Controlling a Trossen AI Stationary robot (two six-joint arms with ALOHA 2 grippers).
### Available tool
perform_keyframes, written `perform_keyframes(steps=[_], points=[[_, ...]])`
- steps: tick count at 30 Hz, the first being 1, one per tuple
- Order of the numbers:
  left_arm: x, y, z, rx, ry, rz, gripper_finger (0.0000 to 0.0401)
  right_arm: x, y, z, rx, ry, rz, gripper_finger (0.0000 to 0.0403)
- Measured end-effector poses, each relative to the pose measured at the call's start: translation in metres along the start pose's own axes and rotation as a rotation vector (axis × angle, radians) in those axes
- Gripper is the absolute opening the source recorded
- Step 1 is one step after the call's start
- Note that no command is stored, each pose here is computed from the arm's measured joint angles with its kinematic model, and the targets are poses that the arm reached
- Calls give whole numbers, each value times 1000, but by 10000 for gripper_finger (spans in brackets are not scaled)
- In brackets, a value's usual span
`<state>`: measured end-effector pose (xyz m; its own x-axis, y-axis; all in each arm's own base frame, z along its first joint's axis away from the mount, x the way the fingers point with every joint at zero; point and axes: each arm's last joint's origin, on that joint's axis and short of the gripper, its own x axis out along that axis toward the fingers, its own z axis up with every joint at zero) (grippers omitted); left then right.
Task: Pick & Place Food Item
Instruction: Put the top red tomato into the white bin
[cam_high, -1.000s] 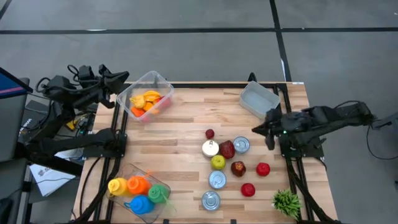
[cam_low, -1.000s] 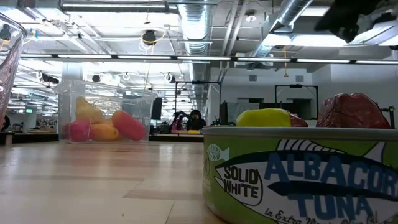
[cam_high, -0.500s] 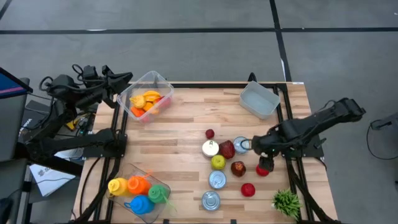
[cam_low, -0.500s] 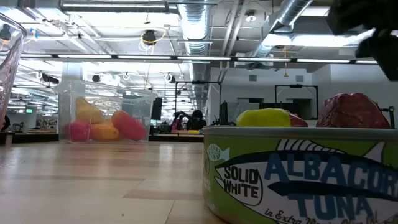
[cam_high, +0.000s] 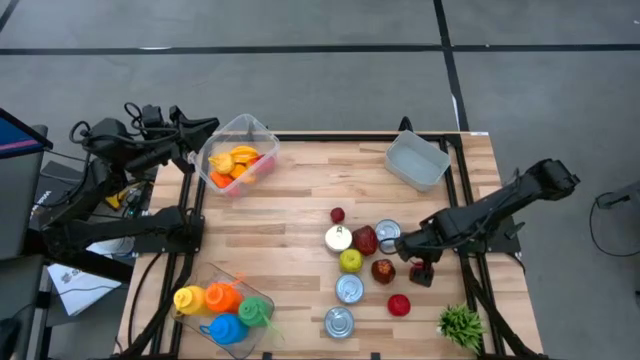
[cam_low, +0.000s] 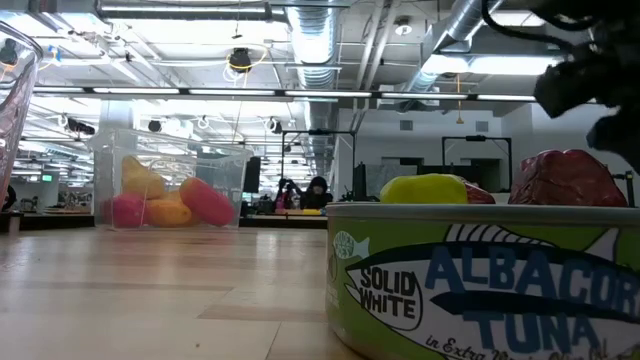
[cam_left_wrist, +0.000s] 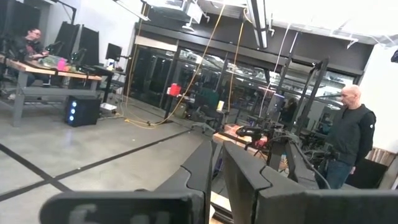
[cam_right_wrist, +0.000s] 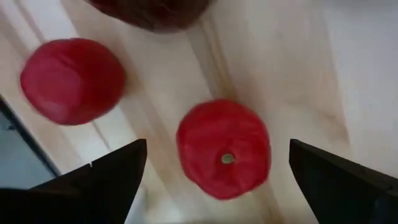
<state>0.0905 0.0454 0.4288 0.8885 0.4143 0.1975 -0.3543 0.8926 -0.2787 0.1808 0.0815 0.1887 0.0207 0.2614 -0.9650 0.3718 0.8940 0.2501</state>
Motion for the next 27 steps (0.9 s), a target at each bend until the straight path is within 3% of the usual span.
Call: perform_keyframes(steps=[16,20,27], points=[[0,0,0,0,-1,0,27,31,-13,-7,72,-22,8,374],[0,0,0,0,-1,2,26,32,-12,-9,61,-19,7,344],[0,0,0,0,-1,1,27,32,-11,-9,62,-17,6,249]])
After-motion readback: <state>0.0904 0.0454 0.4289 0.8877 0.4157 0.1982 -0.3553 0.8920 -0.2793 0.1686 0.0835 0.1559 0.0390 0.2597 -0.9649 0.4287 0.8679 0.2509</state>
